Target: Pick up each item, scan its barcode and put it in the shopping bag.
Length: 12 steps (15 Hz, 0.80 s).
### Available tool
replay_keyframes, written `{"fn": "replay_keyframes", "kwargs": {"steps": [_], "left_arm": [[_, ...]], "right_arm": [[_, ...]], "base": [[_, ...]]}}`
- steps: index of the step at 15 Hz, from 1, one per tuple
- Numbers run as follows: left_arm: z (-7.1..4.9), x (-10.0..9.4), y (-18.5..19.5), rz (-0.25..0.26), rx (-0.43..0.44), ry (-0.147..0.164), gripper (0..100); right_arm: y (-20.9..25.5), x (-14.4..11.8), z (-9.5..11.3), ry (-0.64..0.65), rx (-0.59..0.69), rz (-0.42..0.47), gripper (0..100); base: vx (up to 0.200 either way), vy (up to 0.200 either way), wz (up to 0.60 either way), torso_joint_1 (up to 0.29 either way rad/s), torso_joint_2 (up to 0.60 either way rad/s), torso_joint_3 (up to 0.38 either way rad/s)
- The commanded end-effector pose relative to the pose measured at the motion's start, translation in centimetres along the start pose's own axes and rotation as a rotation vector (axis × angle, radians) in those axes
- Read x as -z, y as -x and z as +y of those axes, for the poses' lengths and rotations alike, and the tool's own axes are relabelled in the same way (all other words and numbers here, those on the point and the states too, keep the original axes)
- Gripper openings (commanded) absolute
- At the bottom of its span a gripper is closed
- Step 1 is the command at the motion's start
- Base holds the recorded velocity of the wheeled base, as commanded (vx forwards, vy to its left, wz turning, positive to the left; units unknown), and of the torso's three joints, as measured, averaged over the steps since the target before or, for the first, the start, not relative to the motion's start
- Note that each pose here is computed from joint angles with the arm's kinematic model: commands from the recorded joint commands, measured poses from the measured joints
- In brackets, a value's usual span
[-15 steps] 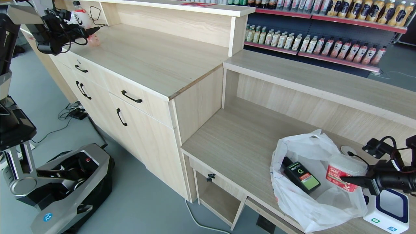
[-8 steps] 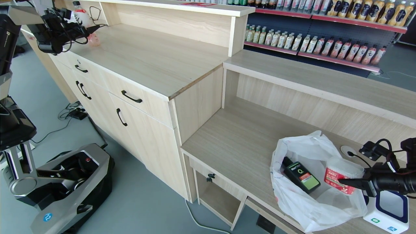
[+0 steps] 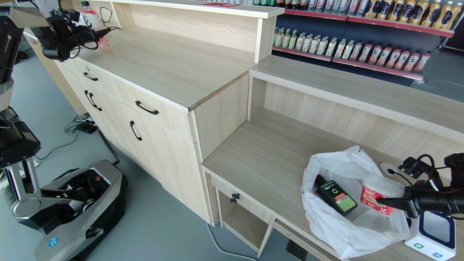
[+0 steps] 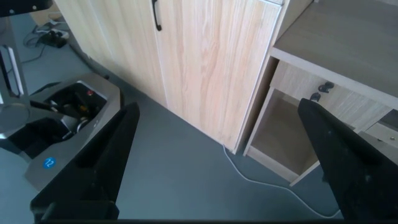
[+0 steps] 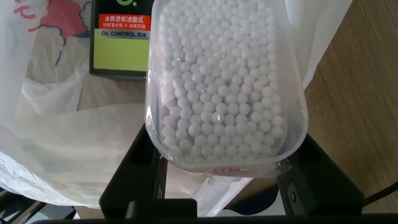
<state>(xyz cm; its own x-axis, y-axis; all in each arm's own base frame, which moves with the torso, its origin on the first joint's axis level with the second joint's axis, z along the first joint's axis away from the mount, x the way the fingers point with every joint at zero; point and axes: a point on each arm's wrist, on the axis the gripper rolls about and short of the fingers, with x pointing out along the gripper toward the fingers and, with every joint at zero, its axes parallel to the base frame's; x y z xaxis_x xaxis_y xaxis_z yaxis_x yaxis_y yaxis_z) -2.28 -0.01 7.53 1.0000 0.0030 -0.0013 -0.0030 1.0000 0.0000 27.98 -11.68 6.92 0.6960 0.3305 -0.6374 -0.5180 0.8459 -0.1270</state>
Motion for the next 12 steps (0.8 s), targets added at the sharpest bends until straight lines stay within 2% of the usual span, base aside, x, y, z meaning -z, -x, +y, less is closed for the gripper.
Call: {"fn": "replay_keyframes", "kwargs": {"steps": [1, 12], "left_arm": [[0.00, 0.00, 0.00, 0.000, 0.000, 0.000, 100], [0.00, 0.00, 0.00, 0.000, 0.001, 0.000, 100]], "right_arm": [[-0.07, 0.03, 0.00, 0.000, -0.002, 0.000, 0], [-0.56, 0.07, 0.45, 0.002, -0.042, -0.013, 0]], "base": [[0.000, 0.000, 0.00, 0.000, 0.00, 0.000], [0.000, 0.000, 0.00, 0.000, 0.00, 0.000]]}}
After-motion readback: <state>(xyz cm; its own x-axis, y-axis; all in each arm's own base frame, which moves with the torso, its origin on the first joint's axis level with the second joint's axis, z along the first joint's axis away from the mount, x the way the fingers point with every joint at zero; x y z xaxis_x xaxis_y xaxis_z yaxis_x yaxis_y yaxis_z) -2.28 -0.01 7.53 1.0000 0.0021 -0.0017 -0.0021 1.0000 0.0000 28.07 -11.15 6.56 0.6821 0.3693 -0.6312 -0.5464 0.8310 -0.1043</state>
